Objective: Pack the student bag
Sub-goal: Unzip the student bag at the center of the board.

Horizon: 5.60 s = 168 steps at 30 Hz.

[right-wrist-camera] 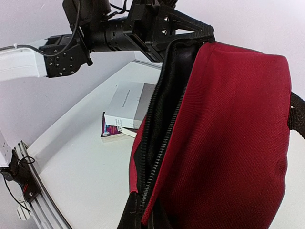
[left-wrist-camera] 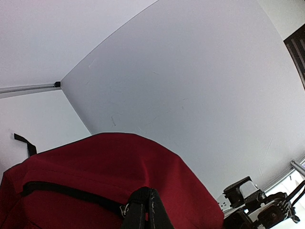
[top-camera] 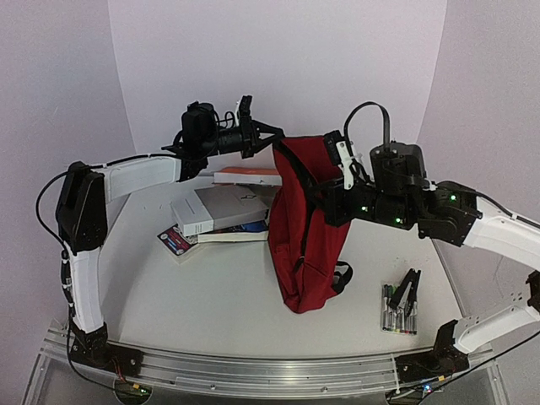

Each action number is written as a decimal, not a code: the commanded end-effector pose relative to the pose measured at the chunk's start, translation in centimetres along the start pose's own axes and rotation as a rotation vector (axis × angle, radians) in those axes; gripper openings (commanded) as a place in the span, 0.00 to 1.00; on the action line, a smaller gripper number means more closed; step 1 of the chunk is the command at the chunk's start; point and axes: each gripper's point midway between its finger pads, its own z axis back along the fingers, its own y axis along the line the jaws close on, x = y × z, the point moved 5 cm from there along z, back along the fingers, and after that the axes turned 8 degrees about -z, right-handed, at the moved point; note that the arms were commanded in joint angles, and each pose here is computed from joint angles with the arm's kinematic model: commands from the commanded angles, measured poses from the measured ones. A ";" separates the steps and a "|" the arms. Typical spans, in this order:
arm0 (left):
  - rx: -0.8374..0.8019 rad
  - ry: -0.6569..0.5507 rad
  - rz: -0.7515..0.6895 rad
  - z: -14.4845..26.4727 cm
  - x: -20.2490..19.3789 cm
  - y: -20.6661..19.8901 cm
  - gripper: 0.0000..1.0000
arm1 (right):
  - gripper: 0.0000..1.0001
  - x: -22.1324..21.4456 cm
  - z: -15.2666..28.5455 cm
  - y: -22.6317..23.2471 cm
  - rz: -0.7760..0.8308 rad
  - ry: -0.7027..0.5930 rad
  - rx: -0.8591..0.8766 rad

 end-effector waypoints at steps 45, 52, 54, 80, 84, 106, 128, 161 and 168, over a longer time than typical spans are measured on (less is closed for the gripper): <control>-0.166 0.002 -0.081 0.3 1.1 -4.8 0.00 | 0.52 7.4 -8.4 -1.6 0.114 -0.068 -0.600; -0.161 0.007 -0.077 0.2 1.1 -4.7 0.00 | 0.25 7.9 -8.7 -2.1 0.114 -0.077 -0.633; -0.155 0.011 -0.072 0.1 1.0 -4.6 0.00 | 0.14 8.3 -8.4 -2.2 0.099 -0.091 -0.637; -0.016 -0.063 0.227 1.2 0.4 6.7 0.00 | 0.00 10.5 0.1 -1.6 -0.051 -0.221 -0.363; 0.014 -0.051 0.257 1.7 -0.8 8.2 0.00 | 0.00 10.7 0.7 -1.5 -0.062 -0.240 -0.341; 0.188 -0.011 0.335 3.6 -4.6 15.3 0.00 | 0.00 10.7 1.8 -1.5 -0.083 -0.265 -0.306; 0.530 0.152 0.420 6.4 -10.4 20.6 0.00 | 0.00 10.5 1.7 -2.3 -0.089 -0.287 -0.363; 0.745 0.257 -0.113 1.2 -10.3 4.1 1.00 | 0.00 9.2 -0.6 -3.2 -0.077 -0.285 -0.466; 0.775 0.221 -0.139 0.1 -9.8 4.0 1.00 | 0.00 8.7 -0.9 -3.3 -0.071 -0.275 -0.473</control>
